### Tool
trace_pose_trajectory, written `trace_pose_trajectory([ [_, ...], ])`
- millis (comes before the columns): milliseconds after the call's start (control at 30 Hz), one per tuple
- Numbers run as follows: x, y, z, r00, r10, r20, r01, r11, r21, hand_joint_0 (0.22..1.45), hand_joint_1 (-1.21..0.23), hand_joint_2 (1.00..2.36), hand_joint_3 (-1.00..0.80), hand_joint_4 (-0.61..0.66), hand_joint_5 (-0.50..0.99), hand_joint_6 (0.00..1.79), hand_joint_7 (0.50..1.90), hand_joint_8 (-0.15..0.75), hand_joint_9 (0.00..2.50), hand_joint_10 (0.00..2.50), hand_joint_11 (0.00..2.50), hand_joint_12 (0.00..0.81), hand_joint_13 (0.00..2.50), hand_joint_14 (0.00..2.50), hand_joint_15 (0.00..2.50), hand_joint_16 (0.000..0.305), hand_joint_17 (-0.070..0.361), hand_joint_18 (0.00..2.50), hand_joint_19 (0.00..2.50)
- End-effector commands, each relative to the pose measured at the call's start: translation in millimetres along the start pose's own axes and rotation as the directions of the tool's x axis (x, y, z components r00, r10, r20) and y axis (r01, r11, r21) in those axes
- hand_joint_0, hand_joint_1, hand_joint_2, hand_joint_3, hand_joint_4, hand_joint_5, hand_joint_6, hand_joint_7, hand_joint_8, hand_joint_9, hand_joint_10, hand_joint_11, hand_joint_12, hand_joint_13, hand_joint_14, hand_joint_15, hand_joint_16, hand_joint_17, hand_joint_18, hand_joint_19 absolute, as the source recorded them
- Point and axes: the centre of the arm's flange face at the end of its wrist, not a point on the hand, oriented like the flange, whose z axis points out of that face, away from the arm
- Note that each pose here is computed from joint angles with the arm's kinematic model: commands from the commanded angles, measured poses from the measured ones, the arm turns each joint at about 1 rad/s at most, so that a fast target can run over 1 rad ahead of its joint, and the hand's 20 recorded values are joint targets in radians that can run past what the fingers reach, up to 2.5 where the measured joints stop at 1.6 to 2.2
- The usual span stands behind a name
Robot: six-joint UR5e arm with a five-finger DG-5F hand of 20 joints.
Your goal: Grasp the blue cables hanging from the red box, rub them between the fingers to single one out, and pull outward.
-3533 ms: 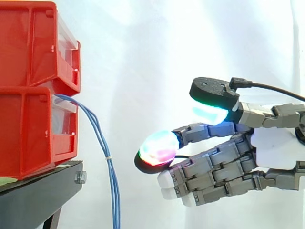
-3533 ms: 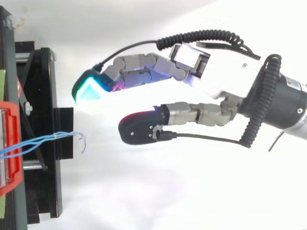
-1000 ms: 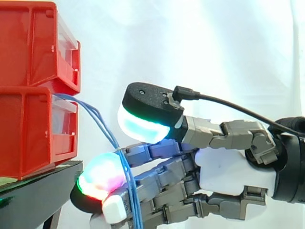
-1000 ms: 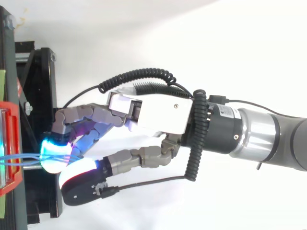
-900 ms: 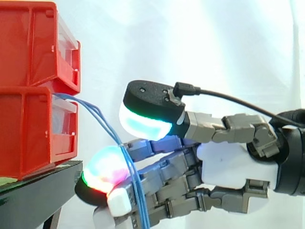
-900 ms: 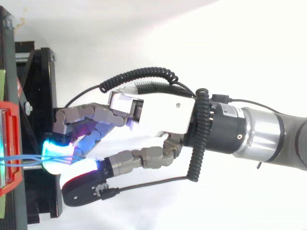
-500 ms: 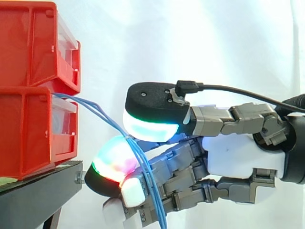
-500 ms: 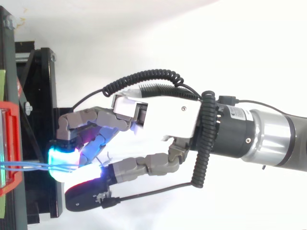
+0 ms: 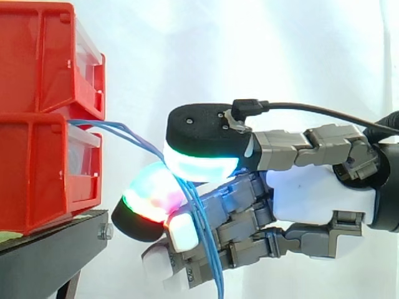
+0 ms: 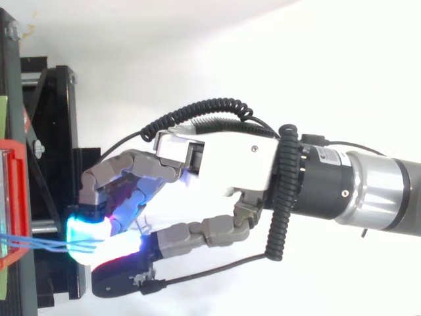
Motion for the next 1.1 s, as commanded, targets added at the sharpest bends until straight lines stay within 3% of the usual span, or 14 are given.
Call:
trace_pose_trajectory([
  [0,-1.8,7.9,0.0,0.9999,0.013,0.003,-0.013,0.9999,-0.007,0.63,-0.84,1.02,-0.22,0.15,-0.17,0.86,0.97,0.303,0.99,0.02,0.54,0.359,0.78,0.02,0.53,0.040,0.091,0.54,0.42],
  [67,-2.1,8.1,-0.6,0.9999,0.012,0.002,-0.012,0.9999,-0.005,0.65,-0.87,1.01,-0.30,0.16,-0.17,0.89,0.91,0.301,1.00,0.02,0.57,0.353,0.80,0.03,0.54,0.040,0.091,0.56,0.42],
  [333,-4.4,12.0,-4.6,0.9999,0.012,-0.005,-0.012,0.9996,0.024,0.68,-0.88,1.00,-0.45,0.17,-0.17,0.90,0.91,0.298,1.03,0.02,0.59,0.351,0.81,0.02,0.54,0.039,0.088,0.58,0.42],
  [633,-3.5,8.6,-7.3,0.9989,0.047,-0.010,-0.046,0.9977,0.050,0.60,-0.76,1.00,-0.49,0.20,-0.15,0.89,0.95,0.305,1.08,0.02,0.58,0.355,0.82,0.02,0.54,0.039,0.088,0.59,0.45],
  [867,-2.4,9.3,-8.3,0.9980,0.062,-0.015,-0.061,0.9966,0.055,0.59,-0.66,1.01,-0.40,0.19,-0.14,0.87,1.02,0.310,1.10,0.02,0.57,0.358,0.84,0.02,0.55,0.041,0.091,0.60,0.46],
  [900,-3.3,14.9,-8.8,0.9973,0.071,-0.020,-0.070,0.9961,0.054,0.60,-0.66,1.01,-0.36,0.19,-0.14,0.88,1.03,0.312,1.10,0.02,0.58,0.358,0.84,0.02,0.54,0.041,0.092,0.60,0.47],
  [1000,-4.4,18.6,-11.1,0.9971,0.071,-0.028,-0.069,0.9953,0.068,0.60,-0.72,1.02,-0.20,0.16,-0.14,0.88,1.10,0.318,1.08,0.02,0.59,0.363,0.84,0.02,0.56,0.041,0.092,0.61,0.48],
  [1067,-4.5,17.6,-12.7,0.9969,0.071,-0.033,-0.068,0.9941,0.084,0.62,-0.77,1.02,-0.17,0.11,-0.15,0.91,1.02,0.312,1.05,0.02,0.59,0.366,0.85,0.02,0.56,0.042,0.094,0.62,0.47],
])
